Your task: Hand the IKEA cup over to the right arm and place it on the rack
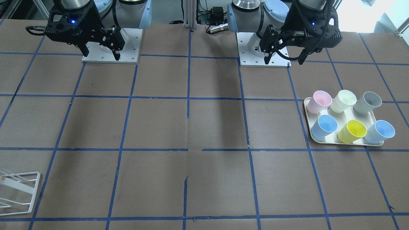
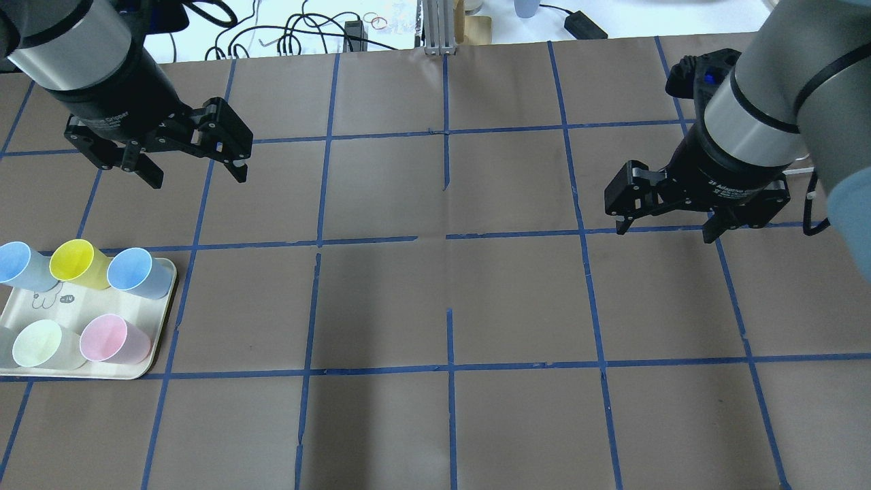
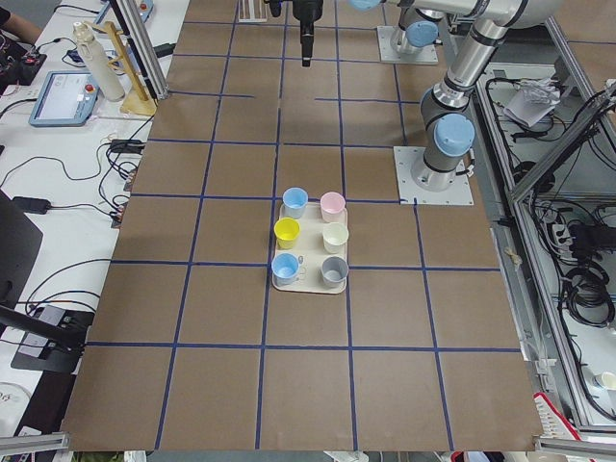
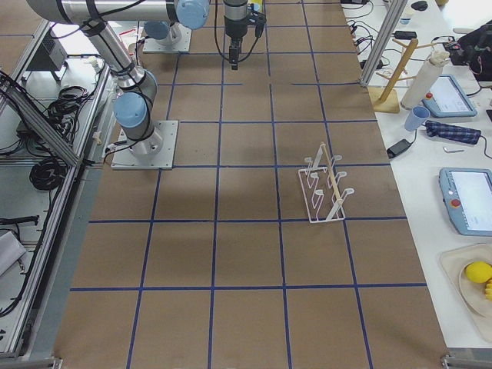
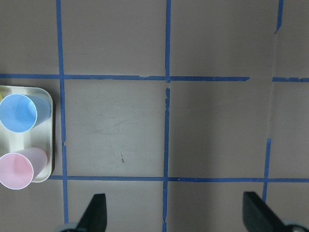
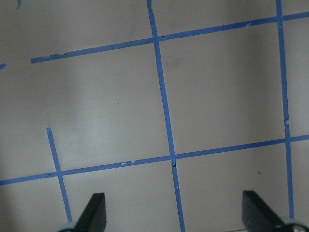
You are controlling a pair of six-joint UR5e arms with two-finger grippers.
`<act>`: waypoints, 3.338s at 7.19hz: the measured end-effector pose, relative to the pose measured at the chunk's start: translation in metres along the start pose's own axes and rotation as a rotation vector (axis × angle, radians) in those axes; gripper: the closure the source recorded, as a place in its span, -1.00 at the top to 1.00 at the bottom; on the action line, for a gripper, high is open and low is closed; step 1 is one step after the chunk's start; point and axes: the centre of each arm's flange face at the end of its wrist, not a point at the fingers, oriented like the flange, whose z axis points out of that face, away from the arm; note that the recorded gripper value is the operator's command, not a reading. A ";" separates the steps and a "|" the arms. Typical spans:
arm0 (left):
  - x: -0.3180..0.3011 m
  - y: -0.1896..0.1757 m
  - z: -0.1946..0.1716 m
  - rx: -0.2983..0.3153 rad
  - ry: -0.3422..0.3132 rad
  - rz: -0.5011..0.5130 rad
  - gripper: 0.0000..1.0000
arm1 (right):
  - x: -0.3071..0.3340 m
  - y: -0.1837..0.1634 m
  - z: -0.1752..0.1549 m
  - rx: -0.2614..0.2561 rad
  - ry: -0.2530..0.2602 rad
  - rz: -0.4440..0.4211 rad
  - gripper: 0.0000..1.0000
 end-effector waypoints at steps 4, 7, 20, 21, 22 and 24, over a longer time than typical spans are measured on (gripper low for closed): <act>-0.069 0.000 0.022 -0.057 0.003 0.090 1.00 | 0.000 0.000 0.001 0.000 0.000 0.001 1.00; -0.229 0.004 0.073 -0.106 0.062 0.174 1.00 | 0.000 -0.001 -0.002 0.008 0.002 0.002 1.00; -0.438 0.043 0.271 -0.032 0.054 0.422 0.78 | -0.037 -0.035 -0.002 -0.081 -1.109 0.044 1.00; -0.439 0.043 0.276 -0.036 0.062 0.431 0.69 | -0.038 -0.033 0.011 -0.077 -1.187 0.027 1.00; -0.439 0.043 0.279 -0.039 0.068 0.436 0.57 | -0.040 -0.030 0.022 -0.062 -1.255 0.004 1.00; -0.439 0.042 0.283 -0.043 0.077 0.435 0.41 | -0.041 -0.027 0.034 -0.035 -1.363 -0.015 0.96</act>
